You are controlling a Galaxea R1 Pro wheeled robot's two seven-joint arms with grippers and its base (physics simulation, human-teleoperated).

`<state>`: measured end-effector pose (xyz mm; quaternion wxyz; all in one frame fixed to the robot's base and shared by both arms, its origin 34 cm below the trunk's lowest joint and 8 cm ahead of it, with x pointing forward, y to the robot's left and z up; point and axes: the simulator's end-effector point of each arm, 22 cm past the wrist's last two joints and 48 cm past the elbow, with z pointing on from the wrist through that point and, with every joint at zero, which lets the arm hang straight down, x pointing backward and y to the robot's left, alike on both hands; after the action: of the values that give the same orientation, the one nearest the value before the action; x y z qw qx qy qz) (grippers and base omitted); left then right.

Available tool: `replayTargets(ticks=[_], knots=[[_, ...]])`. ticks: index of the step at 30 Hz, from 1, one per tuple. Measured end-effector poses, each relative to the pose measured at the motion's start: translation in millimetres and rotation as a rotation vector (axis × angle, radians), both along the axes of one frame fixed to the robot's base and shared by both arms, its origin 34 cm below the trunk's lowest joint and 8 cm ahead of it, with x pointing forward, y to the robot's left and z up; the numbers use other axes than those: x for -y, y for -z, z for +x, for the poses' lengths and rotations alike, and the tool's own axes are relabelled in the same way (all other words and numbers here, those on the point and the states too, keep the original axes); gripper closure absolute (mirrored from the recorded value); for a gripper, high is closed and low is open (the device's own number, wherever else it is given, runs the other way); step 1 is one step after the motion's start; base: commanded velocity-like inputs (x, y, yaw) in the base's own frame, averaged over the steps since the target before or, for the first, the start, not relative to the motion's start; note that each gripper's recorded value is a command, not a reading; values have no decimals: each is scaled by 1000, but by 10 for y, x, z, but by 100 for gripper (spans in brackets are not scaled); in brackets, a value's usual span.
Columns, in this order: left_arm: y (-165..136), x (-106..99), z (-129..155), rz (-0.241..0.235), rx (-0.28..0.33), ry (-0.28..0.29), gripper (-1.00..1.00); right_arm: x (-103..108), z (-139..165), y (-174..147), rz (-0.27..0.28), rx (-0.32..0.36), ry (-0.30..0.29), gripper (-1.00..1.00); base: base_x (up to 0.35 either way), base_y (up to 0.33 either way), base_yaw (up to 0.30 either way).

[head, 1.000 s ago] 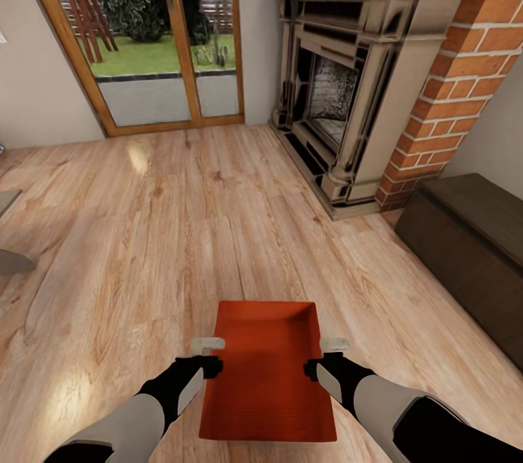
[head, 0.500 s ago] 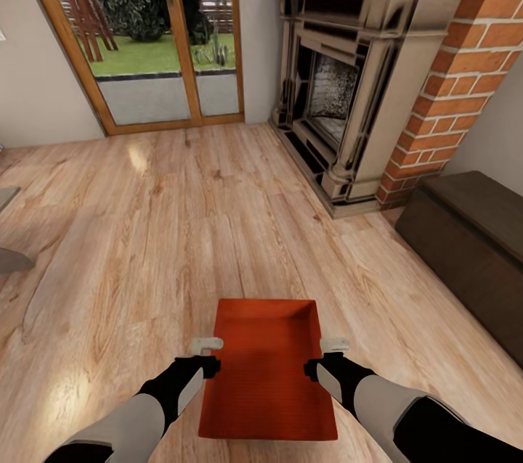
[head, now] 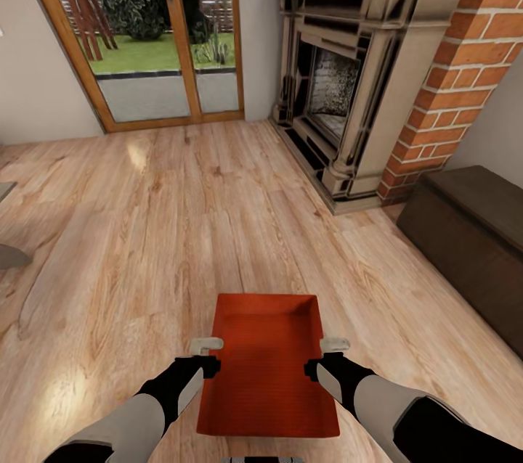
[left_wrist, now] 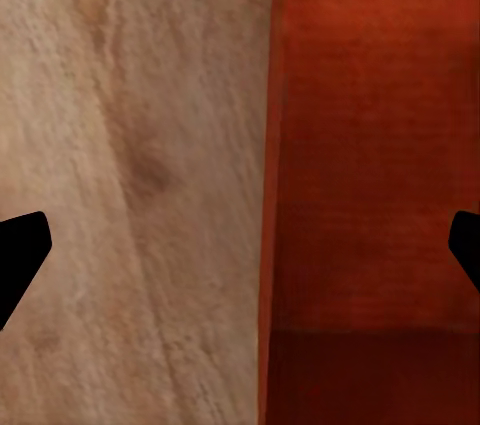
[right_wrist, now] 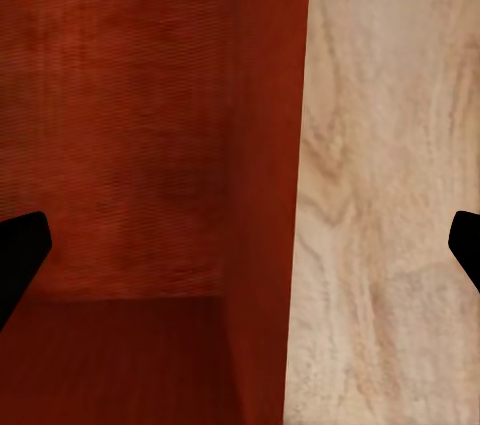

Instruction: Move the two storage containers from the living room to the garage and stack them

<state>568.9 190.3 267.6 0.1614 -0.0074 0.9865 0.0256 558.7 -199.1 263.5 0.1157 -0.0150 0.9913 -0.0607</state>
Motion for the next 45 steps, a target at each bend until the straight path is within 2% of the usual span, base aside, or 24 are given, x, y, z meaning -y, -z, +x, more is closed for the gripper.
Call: replayTargets(ticks=[13, 39, 45], knots=[[283, 1, -62, 0, 1, 0, -100, 0, -65, 284, 0, 0, 0, -100, 0, 0, 0], [283, -1, -62, 0, 1, 0, -100, 116, -58, 290, -13, 2, 8, -100, 0, 0, 0], [327, -1, -73, 0, 1, 0, -100, 267, -43, 334, -30, 13, 17, -100, 0, 0, 0]])
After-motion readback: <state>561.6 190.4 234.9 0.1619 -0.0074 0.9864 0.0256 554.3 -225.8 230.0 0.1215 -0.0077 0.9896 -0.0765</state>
